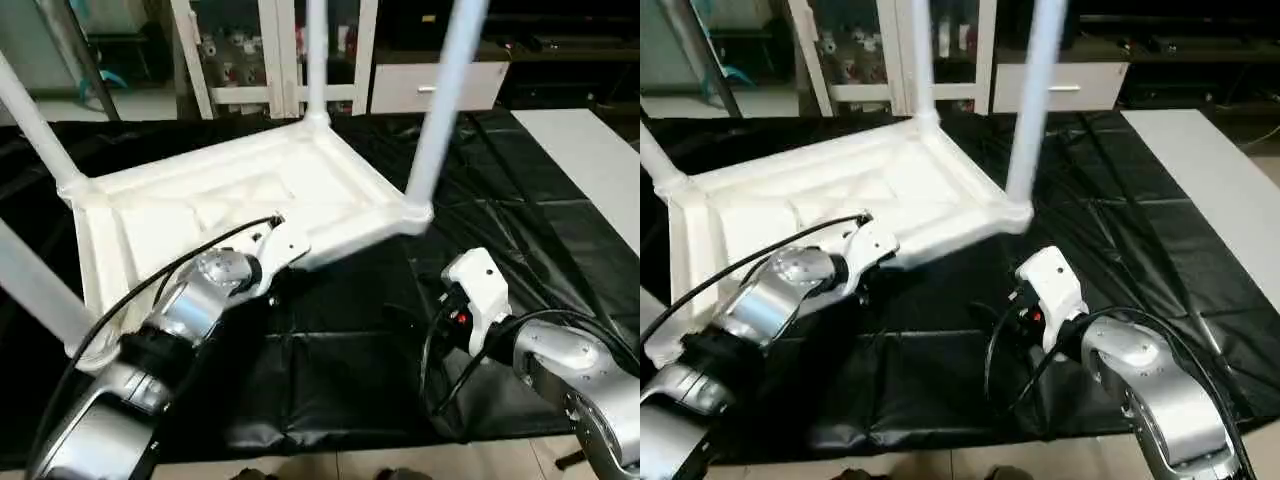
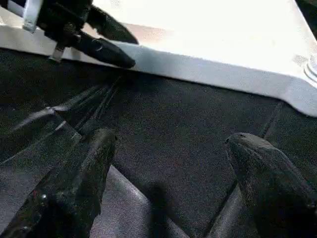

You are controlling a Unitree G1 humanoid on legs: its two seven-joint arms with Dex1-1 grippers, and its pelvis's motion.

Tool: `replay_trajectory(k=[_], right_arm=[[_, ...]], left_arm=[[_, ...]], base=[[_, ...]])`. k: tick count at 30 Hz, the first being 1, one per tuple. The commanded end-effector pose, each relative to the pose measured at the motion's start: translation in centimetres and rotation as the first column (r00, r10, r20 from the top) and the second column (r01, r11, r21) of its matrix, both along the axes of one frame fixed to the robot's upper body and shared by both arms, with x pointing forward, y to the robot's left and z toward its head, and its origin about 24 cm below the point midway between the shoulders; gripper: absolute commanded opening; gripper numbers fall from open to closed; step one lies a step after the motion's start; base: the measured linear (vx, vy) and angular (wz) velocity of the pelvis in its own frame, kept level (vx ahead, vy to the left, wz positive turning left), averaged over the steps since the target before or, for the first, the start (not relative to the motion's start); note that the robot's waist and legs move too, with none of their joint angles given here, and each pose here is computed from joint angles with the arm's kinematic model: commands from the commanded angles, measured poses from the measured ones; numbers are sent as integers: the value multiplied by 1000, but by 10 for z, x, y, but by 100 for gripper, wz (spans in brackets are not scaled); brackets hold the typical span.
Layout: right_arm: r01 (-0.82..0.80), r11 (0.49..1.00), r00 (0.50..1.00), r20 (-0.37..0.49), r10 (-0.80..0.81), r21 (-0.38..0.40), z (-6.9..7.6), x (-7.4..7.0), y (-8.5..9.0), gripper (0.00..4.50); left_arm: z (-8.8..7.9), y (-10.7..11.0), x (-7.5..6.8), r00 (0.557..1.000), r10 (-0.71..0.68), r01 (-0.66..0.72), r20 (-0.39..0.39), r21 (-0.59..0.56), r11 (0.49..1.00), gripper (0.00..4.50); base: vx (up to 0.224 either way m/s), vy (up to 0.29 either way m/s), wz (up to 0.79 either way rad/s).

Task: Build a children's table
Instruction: Rotate leg to tighten

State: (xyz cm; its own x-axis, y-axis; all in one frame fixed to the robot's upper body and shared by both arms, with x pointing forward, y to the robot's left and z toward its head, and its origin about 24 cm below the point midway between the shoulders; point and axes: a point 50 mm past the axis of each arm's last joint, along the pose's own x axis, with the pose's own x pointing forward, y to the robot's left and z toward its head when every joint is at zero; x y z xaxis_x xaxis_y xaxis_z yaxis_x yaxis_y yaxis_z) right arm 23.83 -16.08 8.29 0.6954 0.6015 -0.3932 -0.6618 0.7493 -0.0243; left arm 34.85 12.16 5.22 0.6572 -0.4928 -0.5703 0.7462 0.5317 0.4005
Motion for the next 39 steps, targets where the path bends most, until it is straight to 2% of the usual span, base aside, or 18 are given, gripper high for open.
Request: replay_trajectory(k=[1, 2, 3, 4, 8, 13, 16, 17, 19, 21, 24, 25, 27, 30, 33, 36, 38, 39], right_arm=[[13, 1000, 1000, 17, -12, -13, 3, -1, 0, 391], [13, 1000, 1000, 17, -12, -13, 3, -1, 0, 391], [17, 1000, 1000, 16, -17, -9, 3, -1, 0, 391], [17, 1000, 1000, 16, -17, -9, 3, -1, 0, 391], [19, 1000, 1000, 12, -19, -8, 1, -1, 2, 391], [19, 1000, 1000, 13, -19, -10, 1, -1, 3, 391], [14, 1000, 1000, 18, -14, -9, 2, -2, 4, 391], [17, 1000, 999, 27, -17, 3, 3, -3, 4, 391], [32, 999, 998, 53, -34, 29, 6, -3, 5, 391], [60, 996, 995, 79, -65, 59, 8, -2, 5, 391], [83, 990, 990, 103, -94, 113, 10, -3, 7, 391], [83, 990, 990, 103, -94, 113, 10, -3, 7, 391], [82, 987, 989, 112, -98, 139, 10, -3, 11, 391], [68, 984, 987, 131, -91, 167, 8, -1, 21, 391], [43, 982, 989, 131, -68, 184, 6, 0, 28, 391], [32, 982, 990, 130, -57, 188, 5, 1, 30, 391], [30, 982, 990, 130, -55, 188, 5, 2, 30, 391], [27, 982, 990, 132, -53, 189, 5, 3, 30, 391]], left_arm=[[4, 6, 9, 997, 30, -34, 76, 55, 998, 141], [4, 6, 9, 997, 30, -34, 76, 55, 998, 141], [6, 6, 15, 990, 41, -51, 136, 69, 996, 141], [6, 6, 15, 990, 41, -51, 136, 69, 996, 141], [12, 2, 24, 965, 73, -88, 254, 50, 995, 141], [15, -11, 24, 958, 84, -67, 273, -70, 995, 141], [20, -18, 19, 960, 106, -43, 260, -234, 971, 141], [26, -22, 11, 967, 94, 6, 237, -390, 921, 141], [34, -18, -3, 972, 95, 39, 214, -551, 834, 169], [40, -8, -20, 969, 108, 59, 223, -630, 775, 178], [48, 9, -42, 947, 175, 62, 269, -689, 722, 202], [48, 9, -42, 947, 175, 62, 269, -689, 722, 214], [55, 21, -58, 917, 257, 55, 307, -733, 678, 237], [60, 38, -92, 856, 337, 76, 392, -741, 668, 262], [60, 48, -120, 788, 400, 67, 468, -711, 700, 281], [57, 55, -134, 744, 459, 26, 486, -707, 706, 305], [55, 57, -137, 733, 472, 13, 490, -704, 710, 317], [54, 62, -142, 695, 519, -26, 498, -704, 710, 325]], base=[[0, 0, 0], [0, 0, 0], [0, 0, 0], [0, 0, 0], [0, 0, 0], [0, 0, 0], [0, 0, 0], [0, 0, 0], [26, -4, -1], [26, -4, -1], [0, 0, 0], [0, 0, 0], [0, 0, 0], [0, 0, 0], [0, 0, 0], [0, 0, 0], [-55, 1, 7], [0, 0, 0]])
